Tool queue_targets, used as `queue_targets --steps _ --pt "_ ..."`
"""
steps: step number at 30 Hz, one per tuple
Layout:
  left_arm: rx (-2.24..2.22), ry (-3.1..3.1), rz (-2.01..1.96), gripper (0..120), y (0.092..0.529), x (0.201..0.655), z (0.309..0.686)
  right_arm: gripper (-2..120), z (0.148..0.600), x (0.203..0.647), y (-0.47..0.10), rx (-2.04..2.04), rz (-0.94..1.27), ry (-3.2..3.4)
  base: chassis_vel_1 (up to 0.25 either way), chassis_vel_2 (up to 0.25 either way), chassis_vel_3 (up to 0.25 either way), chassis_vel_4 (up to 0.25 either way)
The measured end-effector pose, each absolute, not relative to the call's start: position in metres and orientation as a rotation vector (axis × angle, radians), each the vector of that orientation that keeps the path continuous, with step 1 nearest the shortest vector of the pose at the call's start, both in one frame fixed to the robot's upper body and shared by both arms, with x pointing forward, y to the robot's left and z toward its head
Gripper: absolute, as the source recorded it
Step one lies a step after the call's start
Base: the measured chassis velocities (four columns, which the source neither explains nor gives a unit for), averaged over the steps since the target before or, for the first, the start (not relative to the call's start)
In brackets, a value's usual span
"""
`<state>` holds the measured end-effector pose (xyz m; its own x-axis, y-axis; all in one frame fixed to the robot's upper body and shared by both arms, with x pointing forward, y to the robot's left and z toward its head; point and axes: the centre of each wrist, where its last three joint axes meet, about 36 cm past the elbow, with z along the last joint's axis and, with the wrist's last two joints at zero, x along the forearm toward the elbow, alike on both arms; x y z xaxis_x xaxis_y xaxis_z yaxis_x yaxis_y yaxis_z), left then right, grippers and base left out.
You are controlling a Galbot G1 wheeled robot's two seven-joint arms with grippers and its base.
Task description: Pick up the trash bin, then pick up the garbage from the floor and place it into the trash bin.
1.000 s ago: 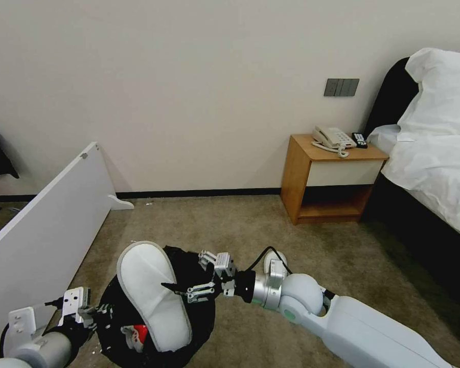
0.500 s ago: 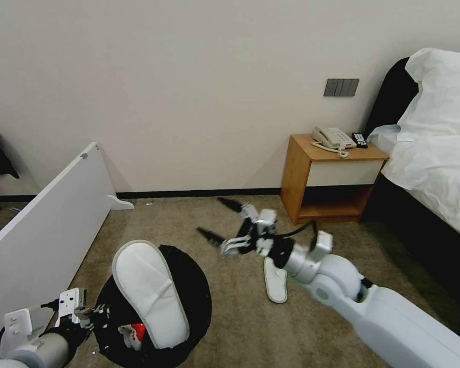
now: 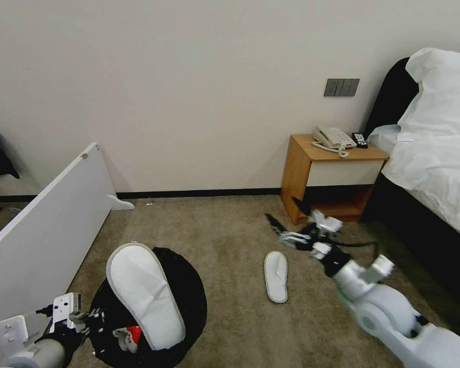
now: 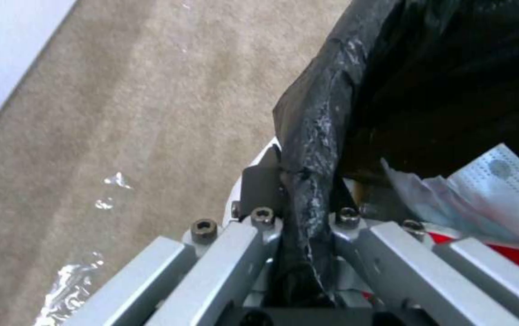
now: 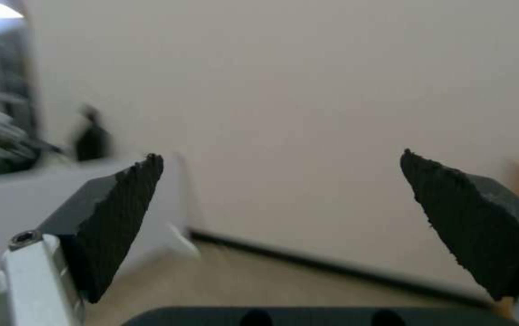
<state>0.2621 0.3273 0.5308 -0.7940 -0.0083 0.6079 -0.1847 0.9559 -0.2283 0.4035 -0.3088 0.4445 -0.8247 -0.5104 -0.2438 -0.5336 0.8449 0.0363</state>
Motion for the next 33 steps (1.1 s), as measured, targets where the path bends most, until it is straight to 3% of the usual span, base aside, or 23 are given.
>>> queue_targets --steps 2,3,6,12,23,33 --pt "0.142 -2.47 0.355 2 0.328 0.262 0.529 100 0.432 0.391 -0.32 -0.723 0.136 2.858 0.0 0.0 0.0 0.0" --pt "0.151 -2.467 0.357 2 0.33 0.262 0.525 100 0.401 0.354 -0.333 -0.526 0.083 2.976 0.0 0.0 0.0 0.0" --pt "0.157 -2.468 0.362 2 0.332 0.263 0.524 100 0.372 0.322 -0.343 -0.4 0.007 3.043 0.0 0.0 0.0 0.0" --pt "0.162 -2.467 0.365 2 0.335 0.264 0.523 100 0.315 0.262 -0.337 -0.246 -0.002 3.141 0.0 0.0 0.0 0.0" --pt "0.167 -2.454 0.382 2 0.335 0.262 0.519 100 0.273 0.238 -0.333 -0.185 -0.054 3.193 0.0 0.0 0.0 0.0" --pt "0.168 -2.457 0.388 2 0.334 0.262 0.52 100 0.262 0.238 -0.336 -0.187 -0.048 3.209 0.0 0.0 0.0 0.0"
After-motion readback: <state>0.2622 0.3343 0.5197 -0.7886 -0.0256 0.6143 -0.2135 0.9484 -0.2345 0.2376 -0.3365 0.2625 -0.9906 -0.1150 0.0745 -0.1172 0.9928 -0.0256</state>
